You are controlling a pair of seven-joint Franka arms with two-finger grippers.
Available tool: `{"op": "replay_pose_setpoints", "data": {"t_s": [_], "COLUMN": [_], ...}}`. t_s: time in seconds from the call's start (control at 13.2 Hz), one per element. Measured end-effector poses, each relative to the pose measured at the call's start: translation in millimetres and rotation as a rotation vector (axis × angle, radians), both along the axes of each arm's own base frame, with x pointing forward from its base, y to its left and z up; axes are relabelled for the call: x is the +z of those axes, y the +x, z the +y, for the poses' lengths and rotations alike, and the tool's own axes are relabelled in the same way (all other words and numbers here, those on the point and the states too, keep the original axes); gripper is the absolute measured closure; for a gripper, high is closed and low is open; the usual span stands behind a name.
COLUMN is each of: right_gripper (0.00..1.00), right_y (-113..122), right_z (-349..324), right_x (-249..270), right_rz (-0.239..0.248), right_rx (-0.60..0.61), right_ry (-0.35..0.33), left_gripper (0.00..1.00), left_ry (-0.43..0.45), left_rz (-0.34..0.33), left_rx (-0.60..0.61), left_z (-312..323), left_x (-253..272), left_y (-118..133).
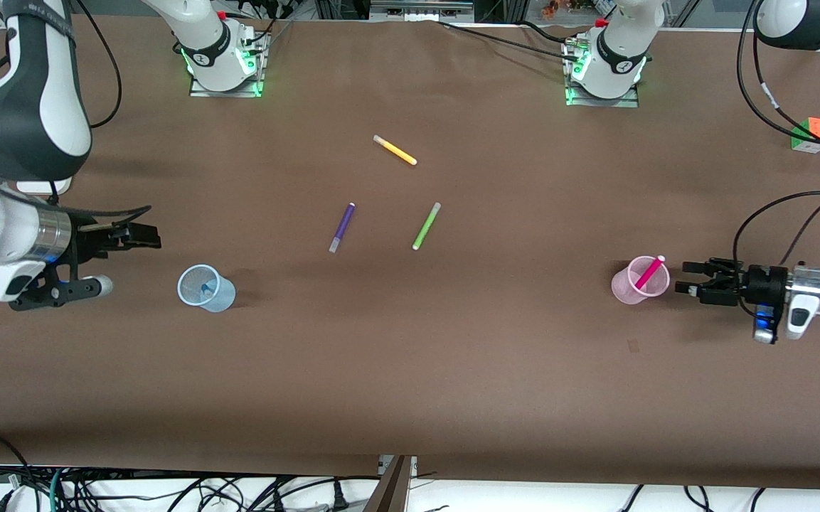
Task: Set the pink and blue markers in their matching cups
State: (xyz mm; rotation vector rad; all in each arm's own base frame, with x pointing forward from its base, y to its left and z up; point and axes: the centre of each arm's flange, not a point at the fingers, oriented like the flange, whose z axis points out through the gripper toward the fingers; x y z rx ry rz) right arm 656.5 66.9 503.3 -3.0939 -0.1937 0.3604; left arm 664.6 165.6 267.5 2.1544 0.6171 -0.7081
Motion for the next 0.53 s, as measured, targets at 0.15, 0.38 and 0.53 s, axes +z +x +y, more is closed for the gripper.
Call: {"op": "replay_pose_setpoints", "data": {"t_s": [0.15, 0.38, 0.53], "right_gripper": [0.00, 0.00, 0.00], "right_y": [-10.1, -19.2, -27.4], "right_z": [-4.4, -8.3, -11.8], "right_x": [14.0, 32.6, 53.9], "right_rz": [0.020, 0.020, -0.008], "right_rx": [-0.048, -0.059, -0.061], "right_ry": [-0.031, -0.048, -0.060], "left_gripper": [0.00, 0.00, 0.00], "left_ry": [0.034, 0.159, 0.314], "left_rz": [0.016, -0.006, -0.087], "left_rx": [-0.025, -0.089, -0.163], "left_z": [-11.0, -46.7, -87.4], "left_x": [43.5, 122.3, 192.0], "left_y": [9.8, 19.8, 16.4]}}
